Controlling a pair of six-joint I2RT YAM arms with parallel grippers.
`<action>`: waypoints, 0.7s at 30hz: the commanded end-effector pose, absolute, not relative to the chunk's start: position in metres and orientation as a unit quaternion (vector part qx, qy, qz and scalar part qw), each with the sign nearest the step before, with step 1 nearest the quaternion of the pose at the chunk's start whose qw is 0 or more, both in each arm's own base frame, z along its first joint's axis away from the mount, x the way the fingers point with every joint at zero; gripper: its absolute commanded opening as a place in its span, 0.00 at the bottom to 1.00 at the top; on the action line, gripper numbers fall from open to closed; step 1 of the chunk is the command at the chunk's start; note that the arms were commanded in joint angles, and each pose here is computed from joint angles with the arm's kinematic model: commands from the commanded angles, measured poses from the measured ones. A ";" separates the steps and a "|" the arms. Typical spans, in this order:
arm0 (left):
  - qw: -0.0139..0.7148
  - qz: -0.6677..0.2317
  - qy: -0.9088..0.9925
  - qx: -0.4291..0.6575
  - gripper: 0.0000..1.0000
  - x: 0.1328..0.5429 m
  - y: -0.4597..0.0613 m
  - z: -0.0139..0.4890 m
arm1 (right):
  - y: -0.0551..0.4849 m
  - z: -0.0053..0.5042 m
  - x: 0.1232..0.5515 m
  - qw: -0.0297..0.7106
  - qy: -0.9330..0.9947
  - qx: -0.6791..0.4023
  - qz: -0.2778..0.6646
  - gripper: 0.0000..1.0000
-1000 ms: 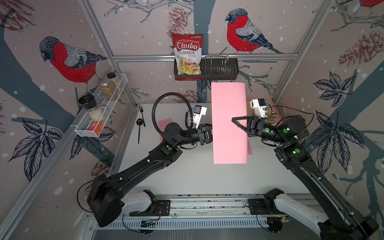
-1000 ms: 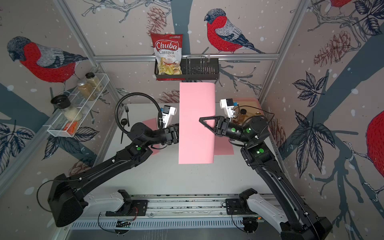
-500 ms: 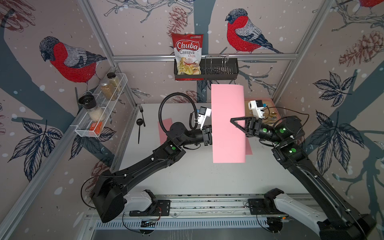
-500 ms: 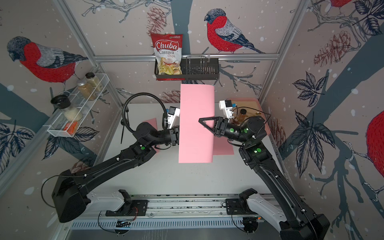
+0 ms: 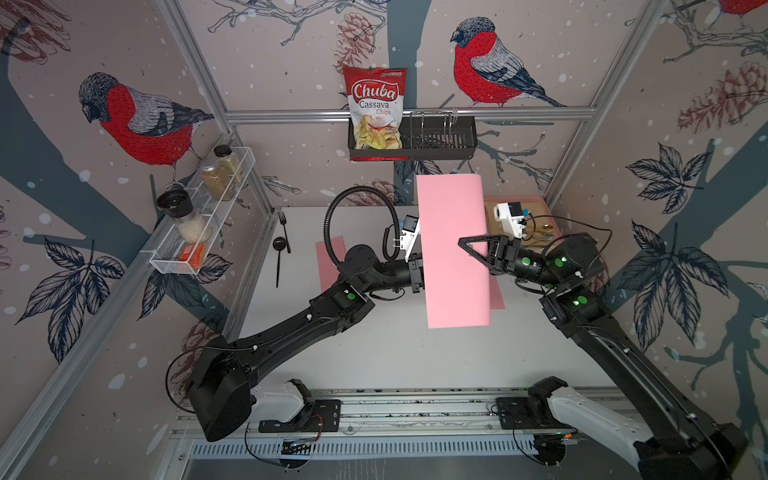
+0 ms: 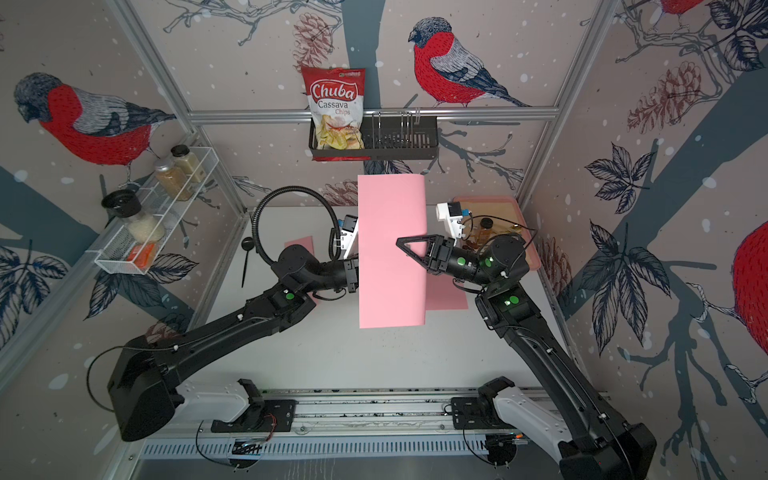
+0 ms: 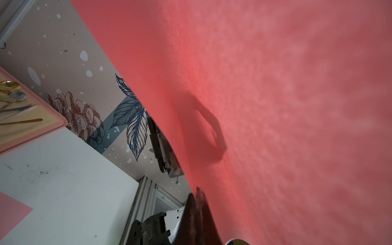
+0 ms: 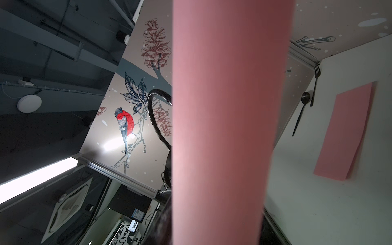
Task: Fold the rectangular paper in half along the long edge
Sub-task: Fold the paper.
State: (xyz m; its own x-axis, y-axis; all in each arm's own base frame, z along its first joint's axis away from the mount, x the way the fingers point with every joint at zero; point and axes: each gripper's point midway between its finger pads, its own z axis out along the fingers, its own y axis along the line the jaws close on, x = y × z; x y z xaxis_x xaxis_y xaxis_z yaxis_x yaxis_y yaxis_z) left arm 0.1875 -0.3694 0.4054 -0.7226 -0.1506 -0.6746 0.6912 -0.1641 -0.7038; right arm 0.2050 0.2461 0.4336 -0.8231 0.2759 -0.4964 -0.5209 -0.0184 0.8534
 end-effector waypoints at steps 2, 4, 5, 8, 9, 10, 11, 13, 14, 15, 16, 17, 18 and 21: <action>0.299 -0.733 0.559 0.247 0.00 0.182 -0.366 0.412 | 0.241 0.439 0.207 0.299 0.637 -0.100 0.704 0.37; 0.302 -0.731 0.560 0.246 0.00 0.182 -0.366 0.412 | 0.239 0.440 0.206 0.299 0.637 -0.101 0.703 0.39; 0.304 -0.730 0.561 0.246 0.00 0.182 -0.365 0.412 | 0.239 0.439 0.206 0.299 0.638 -0.101 0.702 0.42; 0.308 -0.726 0.564 0.243 0.00 0.183 -0.364 0.411 | 0.236 0.438 0.207 0.301 0.642 -0.098 0.698 0.48; 0.309 -0.726 0.565 0.242 0.00 0.183 -0.364 0.411 | 0.235 0.438 0.207 0.302 0.643 -0.098 0.697 0.49; 0.311 -0.724 0.566 0.243 0.00 0.183 -0.364 0.410 | 0.234 0.438 0.206 0.302 0.644 -0.098 0.696 0.50; 0.313 -0.723 0.567 0.242 0.00 0.184 -0.363 0.411 | 0.233 0.438 0.206 0.304 0.644 -0.098 0.695 0.51; 0.316 -0.718 0.571 0.241 0.00 0.185 -0.363 0.409 | 0.233 0.437 0.205 0.303 0.647 -0.098 0.693 0.53; 0.317 -0.716 0.573 0.241 0.00 0.185 -0.363 0.408 | 0.232 0.436 0.205 0.302 0.648 -0.098 0.692 0.54; 0.318 -0.714 0.576 0.241 0.00 0.185 -0.363 0.407 | 0.232 0.436 0.204 0.303 0.647 -0.099 0.692 0.55; 0.319 -0.711 0.578 0.240 0.00 0.186 -0.363 0.406 | 0.232 0.436 0.204 0.302 0.649 -0.099 0.692 0.55; 0.320 -0.709 0.581 0.240 0.00 0.187 -0.363 0.405 | 0.232 0.435 0.204 0.303 0.649 -0.099 0.691 0.54; 0.320 -0.708 0.582 0.239 0.00 0.188 -0.363 0.404 | 0.232 0.436 0.203 0.304 0.648 -0.100 0.691 0.51; 0.320 -0.706 0.586 0.237 0.00 0.189 -0.363 0.402 | 0.232 0.438 0.202 0.305 0.645 -0.100 0.693 0.42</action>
